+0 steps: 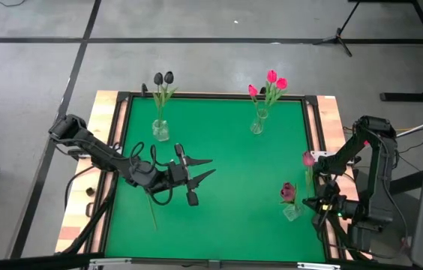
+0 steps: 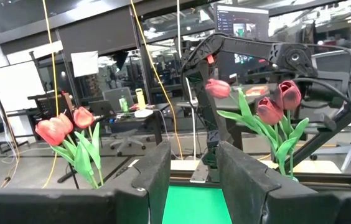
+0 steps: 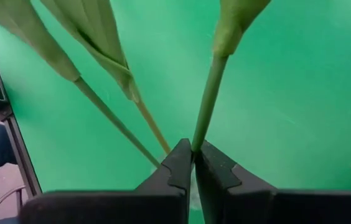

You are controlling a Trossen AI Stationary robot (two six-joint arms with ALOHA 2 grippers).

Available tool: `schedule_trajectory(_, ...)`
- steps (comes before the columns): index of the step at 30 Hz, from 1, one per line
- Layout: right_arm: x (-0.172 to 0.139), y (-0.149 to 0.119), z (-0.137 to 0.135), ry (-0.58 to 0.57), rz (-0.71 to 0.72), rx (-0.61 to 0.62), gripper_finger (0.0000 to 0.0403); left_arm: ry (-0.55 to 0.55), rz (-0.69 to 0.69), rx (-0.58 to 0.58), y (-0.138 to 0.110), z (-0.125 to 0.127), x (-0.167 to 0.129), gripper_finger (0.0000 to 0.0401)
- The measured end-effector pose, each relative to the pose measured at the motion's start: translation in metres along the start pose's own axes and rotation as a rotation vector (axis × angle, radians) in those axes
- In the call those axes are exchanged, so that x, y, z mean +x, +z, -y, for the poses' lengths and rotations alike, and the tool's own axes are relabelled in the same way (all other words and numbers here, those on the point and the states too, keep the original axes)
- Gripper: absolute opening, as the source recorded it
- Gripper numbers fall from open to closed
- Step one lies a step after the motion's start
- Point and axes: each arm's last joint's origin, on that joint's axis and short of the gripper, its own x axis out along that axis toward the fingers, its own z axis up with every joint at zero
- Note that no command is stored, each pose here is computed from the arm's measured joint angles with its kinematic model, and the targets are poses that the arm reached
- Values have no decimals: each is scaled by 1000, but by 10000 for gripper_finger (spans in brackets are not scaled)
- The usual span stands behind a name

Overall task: Sort flowers into vase by color
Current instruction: Put the red flower into the bottom transparent vase

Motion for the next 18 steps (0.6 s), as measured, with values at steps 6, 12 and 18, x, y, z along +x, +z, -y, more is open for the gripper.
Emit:
schedule_trajectory(6, 1, -1, 0, 1, -12, 0, 19, 2, 0, -1, 0, -1, 0, 128)
schedule_trajectory(12, 1, -3, -3, 28, -19, -18, 59, 30, -7, -25, 0, -1, 0, 128)
schedule_trajectory(18, 1, -3, -3, 30, -21, -20, 149, 41, -10, -27, 0, -2, 0, 128)
